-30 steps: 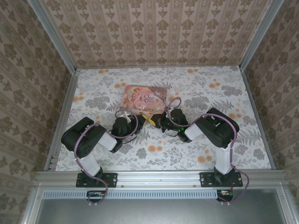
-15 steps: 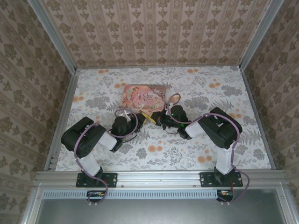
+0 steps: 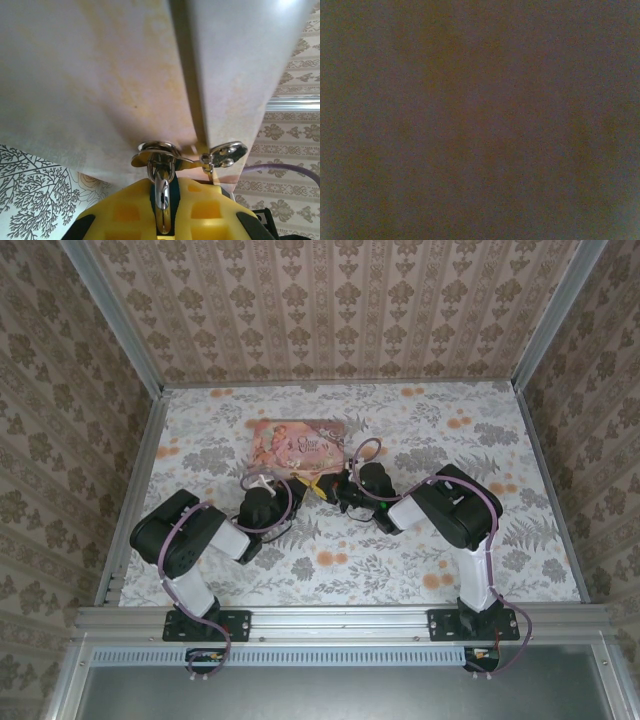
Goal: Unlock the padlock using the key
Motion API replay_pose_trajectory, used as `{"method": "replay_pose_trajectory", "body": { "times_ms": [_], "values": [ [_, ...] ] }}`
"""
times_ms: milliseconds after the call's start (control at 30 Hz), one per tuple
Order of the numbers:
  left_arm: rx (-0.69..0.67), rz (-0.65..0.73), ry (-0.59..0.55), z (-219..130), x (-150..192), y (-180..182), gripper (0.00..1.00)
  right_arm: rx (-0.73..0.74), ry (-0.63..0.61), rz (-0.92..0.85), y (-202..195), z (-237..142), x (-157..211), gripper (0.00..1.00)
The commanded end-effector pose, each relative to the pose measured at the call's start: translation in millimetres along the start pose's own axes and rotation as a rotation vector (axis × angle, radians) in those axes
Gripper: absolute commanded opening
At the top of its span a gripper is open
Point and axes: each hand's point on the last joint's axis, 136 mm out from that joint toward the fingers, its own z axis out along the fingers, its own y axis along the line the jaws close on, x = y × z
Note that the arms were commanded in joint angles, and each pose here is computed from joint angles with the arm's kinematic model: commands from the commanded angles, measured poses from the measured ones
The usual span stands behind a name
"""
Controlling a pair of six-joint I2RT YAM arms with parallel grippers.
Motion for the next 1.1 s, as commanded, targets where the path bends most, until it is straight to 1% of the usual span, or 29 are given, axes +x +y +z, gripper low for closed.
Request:
{"method": "replay_pose_trajectory", "body": {
  "times_ms": [0,67,133,233,467,700,733,867,933,1067],
  "values": [
    [0.135,0.044,0.555,-19.1,116.0,-31.9,0.0,-0.306,0.083,-0.152,98.2,1.9,32.1,0.16],
    [0.12,0.036,0.533,-18.4,109.9,-26.3,0.0,-0.295,0.067,-0.15,93.9,-2.8,27.4,0.27],
    [0.105,0.032,0.515,-17.8,104.6,-20.4,0.0,-0.285,0.052,-0.148,90.2,-7.6,22.6,0.35],
    [0.086,0.028,0.497,-17.3,98.7,-12.8,0.0,-0.268,0.032,-0.144,83.0,-15.1,17.3,0.43],
    [0.075,0.03,0.488,-15.3,92.9,-7.7,0.0,-0.227,0.021,-0.149,66.5,-34.6,15.1,0.6],
    [0.06,0.026,0.482,-14.1,87.8,-1.3,0.0,-0.162,0.083,-0.187,48.5,-60.3,31.6,0.65],
    [0.057,0.026,0.482,-14.0,87.6,0.1,0.0,-0.148,0.099,-0.195,45.6,-63.6,35.0,0.66],
    [0.043,0.026,0.47,-13.2,82.7,6.2,0.0,-0.12,0.184,-0.227,40.1,-74.0,50.6,0.67],
    [0.04,0.025,0.466,-12.6,80.9,7.7,0.0,-0.096,0.228,-0.249,36.2,-78.3,59.4,0.64],
    [0.035,0.025,0.462,-12.7,78.9,9.9,0.0,0.008,0.262,-0.314,23.0,-91.9,69.6,0.53]
  ]
}}
